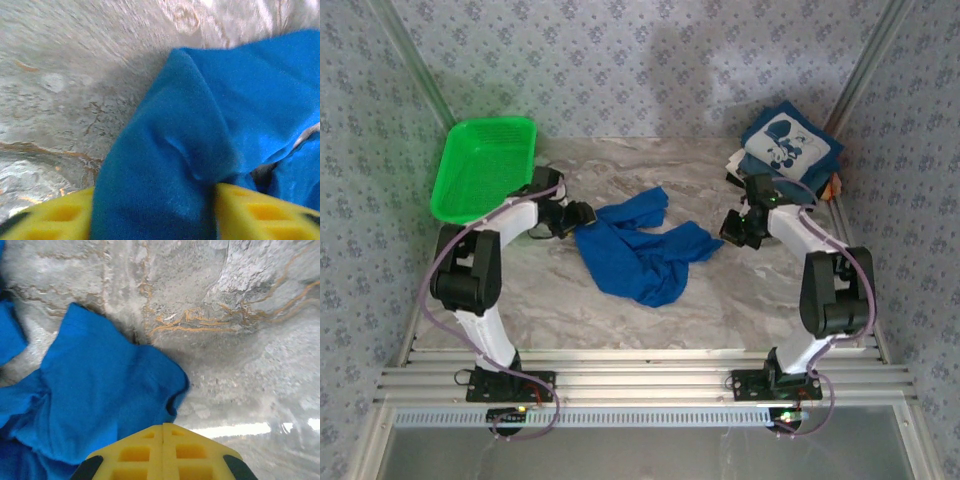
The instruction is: Fold and stack the t-shirts
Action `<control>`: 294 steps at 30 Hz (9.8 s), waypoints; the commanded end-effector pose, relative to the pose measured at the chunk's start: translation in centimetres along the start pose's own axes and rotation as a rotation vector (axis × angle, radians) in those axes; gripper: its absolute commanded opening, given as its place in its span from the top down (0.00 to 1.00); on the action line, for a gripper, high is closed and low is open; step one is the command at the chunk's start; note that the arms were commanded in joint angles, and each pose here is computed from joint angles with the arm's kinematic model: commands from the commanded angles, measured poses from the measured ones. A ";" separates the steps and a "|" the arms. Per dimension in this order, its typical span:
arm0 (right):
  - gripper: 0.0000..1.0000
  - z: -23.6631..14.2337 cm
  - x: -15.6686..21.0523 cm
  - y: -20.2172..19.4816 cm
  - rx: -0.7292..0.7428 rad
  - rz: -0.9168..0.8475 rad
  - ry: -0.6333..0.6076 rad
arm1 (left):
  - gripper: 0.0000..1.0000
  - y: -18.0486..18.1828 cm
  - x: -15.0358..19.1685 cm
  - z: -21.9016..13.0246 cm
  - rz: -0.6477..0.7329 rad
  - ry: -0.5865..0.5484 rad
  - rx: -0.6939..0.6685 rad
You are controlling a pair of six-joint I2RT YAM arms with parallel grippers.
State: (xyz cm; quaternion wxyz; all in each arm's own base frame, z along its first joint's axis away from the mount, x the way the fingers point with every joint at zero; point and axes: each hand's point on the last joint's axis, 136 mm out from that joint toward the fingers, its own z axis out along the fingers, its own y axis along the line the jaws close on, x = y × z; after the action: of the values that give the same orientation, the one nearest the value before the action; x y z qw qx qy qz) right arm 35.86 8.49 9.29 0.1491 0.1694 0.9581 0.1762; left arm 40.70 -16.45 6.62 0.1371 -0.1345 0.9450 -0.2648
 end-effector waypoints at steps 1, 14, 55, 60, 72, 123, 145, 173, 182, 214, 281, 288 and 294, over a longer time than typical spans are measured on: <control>1.00 -3.6 0.4 -0.9 0.037 -0.014 -0.026 | 0.77 0.1 0.8 1.3 -0.010 0.046 0.009; 1.00 -9.7 1.9 -6.0 0.145 0.093 -0.130 | 0.94 3.8 4.6 -5.1 -0.238 -0.072 -0.046; 0.00 1.5 4.4 0.6 -0.085 -0.159 0.145 | 0.34 -8.6 -1.0 6.7 0.644 0.239 -0.336; 0.00 1.5 3.3 1.5 -0.115 -0.166 0.115 | 0.73 -7.2 -2.2 6.3 0.632 0.201 -0.414; 0.00 1.7 2.6 2.3 -0.147 -0.183 0.097 | 1.00 -11.0 -3.9 -6.0 0.462 -0.068 -0.197; 0.03 5.7 2.9 2.6 -0.095 -0.213 0.192 | 0.26 -8.4 3.2 -10.9 0.648 0.073 -0.217; 0.03 4.5 4.2 1.3 -0.098 -0.194 0.215 | 0.38 -4.6 0.7 3.8 0.944 0.380 -0.390; 0.04 5.0 2.5 1.6 -0.109 -0.179 0.183 | 1.00 -8.8 -1.7 -8.2 0.243 0.019 0.044; 0.04 5.8 1.9 2.5 -0.133 -0.187 0.195 | 0.99 -2.1 3.1 -12.2 -0.311 -0.193 0.179; 0.04 7.3 2.8 6.5 -0.161 -0.288 0.252 | 0.28 15.8 8.6 -16.9 -0.833 -0.478 0.097; 0.06 9.5 -2.0 2.2 -0.028 -0.206 0.264 | 1.00 7.0 3.0 -23.3 -0.579 -0.462 0.074; 0.06 10.5 -2.5 2.2 -0.023 -0.209 0.274 | 1.00 6.0 2.0 -24.9 -0.465 -0.479 0.056; 0.06 11.1 -3.4 2.6 -0.018 -0.218 0.265 | 1.00 4.6 0.5 -26.3 -0.289 -0.494 0.058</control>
State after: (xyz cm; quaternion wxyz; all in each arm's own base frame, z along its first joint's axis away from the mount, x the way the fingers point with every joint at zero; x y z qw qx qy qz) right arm 41.40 12.79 3.35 0.0191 0.0502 0.9774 0.2045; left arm 29.80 -0.53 23.34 0.2964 -0.3885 0.8297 -0.2699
